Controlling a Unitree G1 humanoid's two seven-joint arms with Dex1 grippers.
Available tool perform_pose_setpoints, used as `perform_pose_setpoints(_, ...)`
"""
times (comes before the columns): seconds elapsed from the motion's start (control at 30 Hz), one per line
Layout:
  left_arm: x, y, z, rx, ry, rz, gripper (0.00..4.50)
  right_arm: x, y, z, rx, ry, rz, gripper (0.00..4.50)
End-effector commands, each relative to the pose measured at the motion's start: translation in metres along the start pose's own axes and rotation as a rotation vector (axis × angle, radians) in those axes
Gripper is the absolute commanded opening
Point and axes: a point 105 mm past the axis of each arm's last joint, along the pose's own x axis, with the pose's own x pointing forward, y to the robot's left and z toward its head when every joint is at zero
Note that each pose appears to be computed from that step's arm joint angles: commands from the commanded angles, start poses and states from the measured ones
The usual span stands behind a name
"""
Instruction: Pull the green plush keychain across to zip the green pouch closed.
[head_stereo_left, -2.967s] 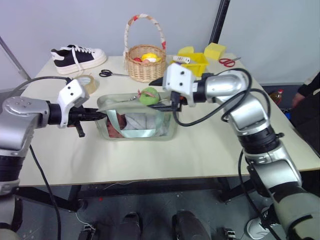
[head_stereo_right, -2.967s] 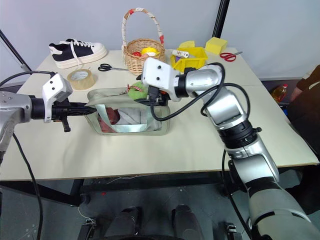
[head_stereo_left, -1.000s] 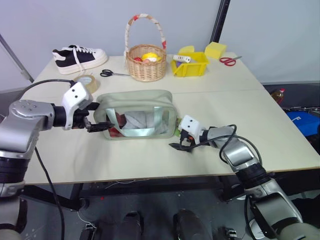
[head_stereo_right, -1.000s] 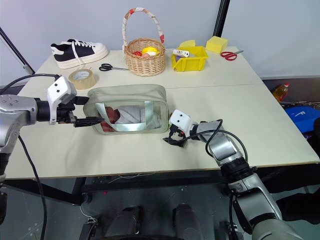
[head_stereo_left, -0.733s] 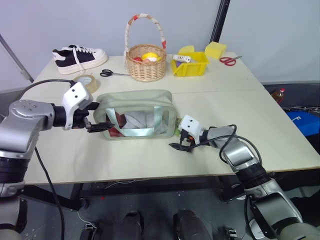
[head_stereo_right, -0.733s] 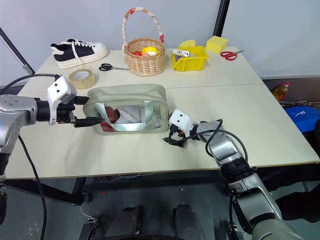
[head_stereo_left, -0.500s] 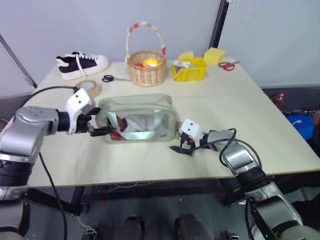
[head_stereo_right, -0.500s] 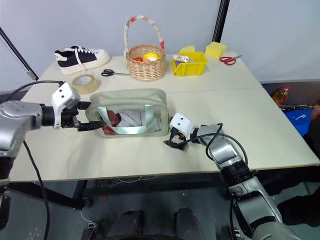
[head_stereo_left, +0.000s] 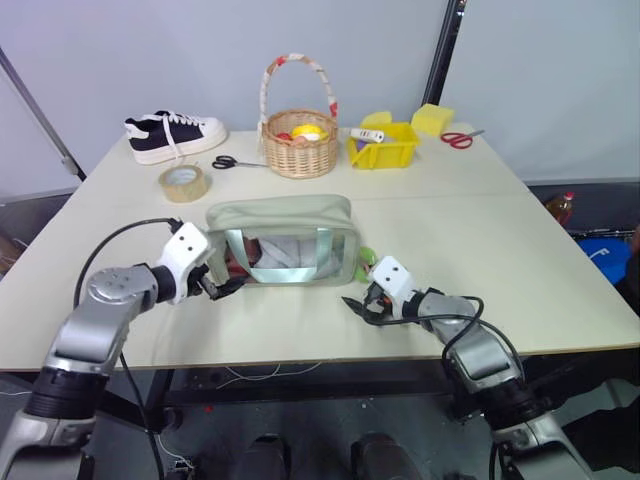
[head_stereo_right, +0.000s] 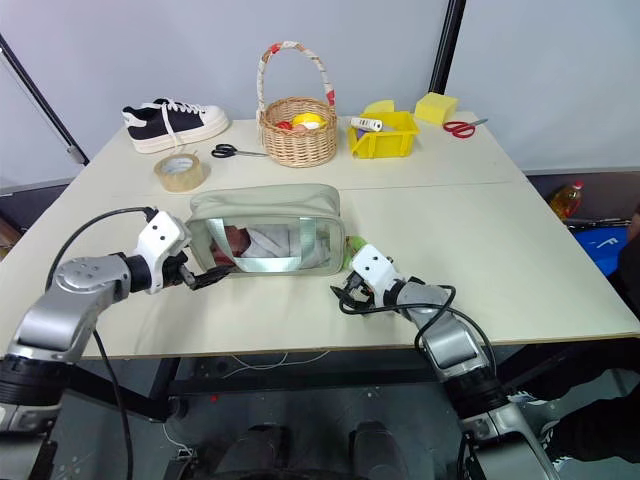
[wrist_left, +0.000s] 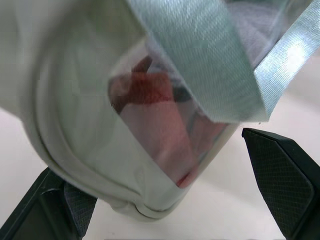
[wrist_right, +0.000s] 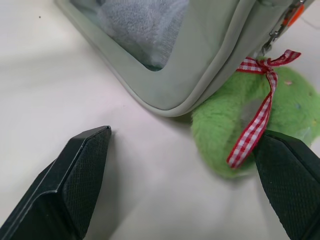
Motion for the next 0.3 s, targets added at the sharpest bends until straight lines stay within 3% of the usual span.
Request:
perform_pose_setpoints(0.03, -0.015, -0.002, 0.013, -0.389, -0.191, 0.550, 4.46, -0.059, -0.077, 0.055, 0.202, -0.166, -0.541, 4.50)
perform_pose_setpoints(0.3, -0.015, -0.006, 0.010, -0.406, -0.202, 0.566, 4.46, -0.054, -0.061, 0.061, 0.227, -0.204, -0.537, 4.50)
